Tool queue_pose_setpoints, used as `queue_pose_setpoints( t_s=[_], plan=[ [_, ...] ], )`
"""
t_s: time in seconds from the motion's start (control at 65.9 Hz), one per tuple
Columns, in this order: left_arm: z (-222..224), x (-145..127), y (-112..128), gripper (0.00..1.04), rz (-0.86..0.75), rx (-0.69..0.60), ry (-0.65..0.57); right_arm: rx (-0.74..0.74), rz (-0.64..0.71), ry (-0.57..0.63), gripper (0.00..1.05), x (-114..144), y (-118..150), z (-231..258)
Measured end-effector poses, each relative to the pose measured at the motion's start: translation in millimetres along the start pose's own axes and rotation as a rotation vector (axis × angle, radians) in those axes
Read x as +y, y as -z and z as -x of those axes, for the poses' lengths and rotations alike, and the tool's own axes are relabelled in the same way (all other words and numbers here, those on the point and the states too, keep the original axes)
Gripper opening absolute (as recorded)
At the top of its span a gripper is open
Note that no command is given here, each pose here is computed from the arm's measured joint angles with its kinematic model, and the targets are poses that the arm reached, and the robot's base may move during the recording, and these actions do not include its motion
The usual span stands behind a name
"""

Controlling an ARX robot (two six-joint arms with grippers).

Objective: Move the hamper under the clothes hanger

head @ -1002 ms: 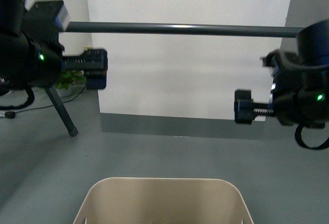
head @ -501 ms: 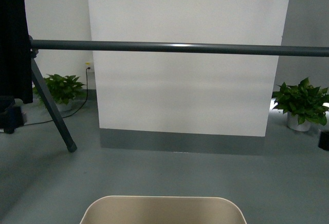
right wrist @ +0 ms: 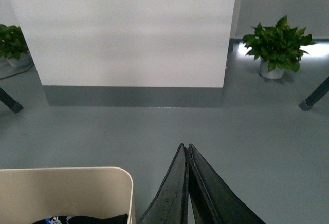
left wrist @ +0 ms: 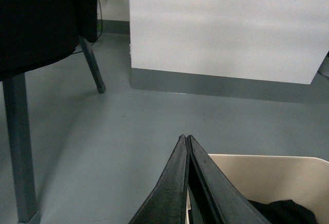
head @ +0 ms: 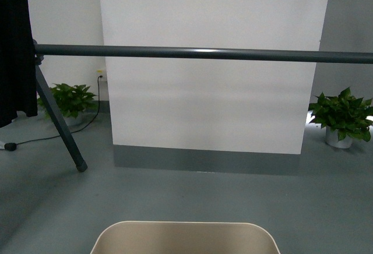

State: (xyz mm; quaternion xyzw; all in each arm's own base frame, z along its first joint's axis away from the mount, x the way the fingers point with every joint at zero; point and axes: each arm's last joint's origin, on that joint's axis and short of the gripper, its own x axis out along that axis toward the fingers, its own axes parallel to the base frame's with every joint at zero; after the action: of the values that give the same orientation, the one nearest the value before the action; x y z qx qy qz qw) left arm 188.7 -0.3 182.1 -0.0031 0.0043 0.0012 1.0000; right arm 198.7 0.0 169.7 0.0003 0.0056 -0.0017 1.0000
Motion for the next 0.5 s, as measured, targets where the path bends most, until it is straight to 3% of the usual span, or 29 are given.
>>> queue_pose_setpoints(
  t_s=[0.501],
  plan=[
    [37.2,0.2,19.2,0.03,0.000,0.004,0.005,0.004,0.000,-0.003,0.02,-0.1,8.2,42.0]
  ],
)
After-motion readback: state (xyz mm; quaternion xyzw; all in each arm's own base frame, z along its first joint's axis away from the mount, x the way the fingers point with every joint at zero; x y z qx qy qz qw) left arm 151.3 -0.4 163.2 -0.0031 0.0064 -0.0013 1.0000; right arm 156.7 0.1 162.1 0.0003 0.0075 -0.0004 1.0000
